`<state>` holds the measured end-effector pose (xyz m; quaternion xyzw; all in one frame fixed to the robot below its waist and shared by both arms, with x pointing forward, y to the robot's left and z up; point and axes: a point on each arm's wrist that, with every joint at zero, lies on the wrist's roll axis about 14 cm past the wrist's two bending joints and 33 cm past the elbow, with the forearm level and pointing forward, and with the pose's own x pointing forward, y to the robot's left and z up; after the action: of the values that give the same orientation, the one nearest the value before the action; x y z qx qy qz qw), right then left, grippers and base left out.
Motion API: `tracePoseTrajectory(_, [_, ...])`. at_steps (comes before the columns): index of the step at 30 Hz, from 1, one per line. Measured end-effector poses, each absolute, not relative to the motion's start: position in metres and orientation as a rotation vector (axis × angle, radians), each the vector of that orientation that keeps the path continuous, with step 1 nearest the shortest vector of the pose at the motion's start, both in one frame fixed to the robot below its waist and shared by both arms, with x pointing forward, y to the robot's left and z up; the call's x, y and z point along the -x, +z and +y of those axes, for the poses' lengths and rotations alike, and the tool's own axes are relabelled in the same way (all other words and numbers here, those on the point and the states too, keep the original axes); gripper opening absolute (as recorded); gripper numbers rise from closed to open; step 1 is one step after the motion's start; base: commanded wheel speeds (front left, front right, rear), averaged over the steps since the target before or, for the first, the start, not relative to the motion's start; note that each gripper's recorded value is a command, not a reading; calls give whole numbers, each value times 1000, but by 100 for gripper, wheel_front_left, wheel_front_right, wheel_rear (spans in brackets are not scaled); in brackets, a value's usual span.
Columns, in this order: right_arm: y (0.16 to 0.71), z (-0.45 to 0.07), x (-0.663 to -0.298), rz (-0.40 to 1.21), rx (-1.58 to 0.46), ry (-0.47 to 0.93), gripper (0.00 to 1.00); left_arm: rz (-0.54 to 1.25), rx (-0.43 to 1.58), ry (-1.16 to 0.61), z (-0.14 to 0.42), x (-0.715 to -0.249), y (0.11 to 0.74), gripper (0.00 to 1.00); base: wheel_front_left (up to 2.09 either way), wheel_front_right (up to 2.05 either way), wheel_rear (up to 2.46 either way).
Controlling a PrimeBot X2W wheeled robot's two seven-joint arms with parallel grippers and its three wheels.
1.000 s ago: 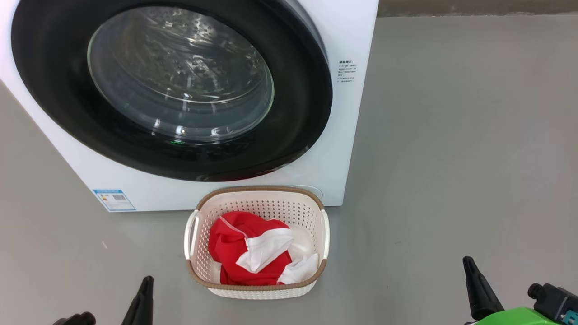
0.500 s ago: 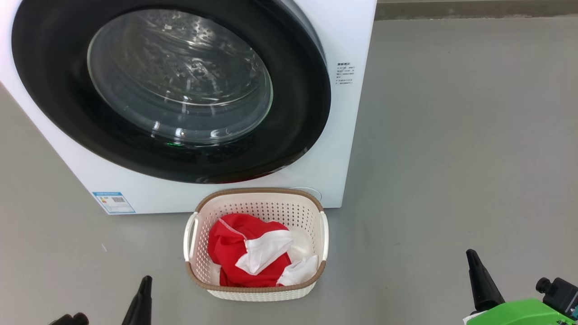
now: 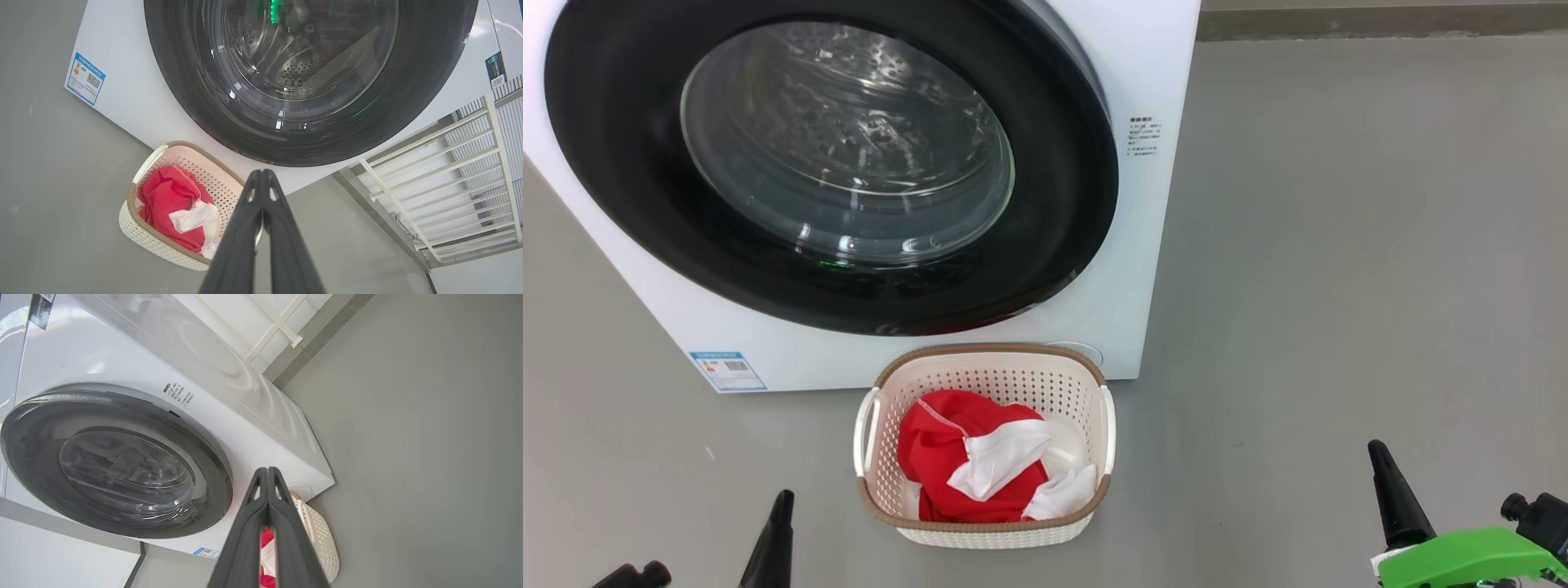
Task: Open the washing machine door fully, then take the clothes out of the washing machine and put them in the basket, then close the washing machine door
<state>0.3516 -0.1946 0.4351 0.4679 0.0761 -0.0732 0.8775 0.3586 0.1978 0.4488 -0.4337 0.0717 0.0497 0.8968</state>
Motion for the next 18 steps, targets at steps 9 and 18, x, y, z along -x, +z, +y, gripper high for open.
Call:
tracePoseTrajectory(9, [441,-196,-356,142,-1072,-155,0,147,997,107,196,-360,451,0,0,0,0])
tracePoseTrajectory(18, [443,-198,-356,139,-1156,-159,0,135,1095,101,195,-365,457,0,0,0,0])
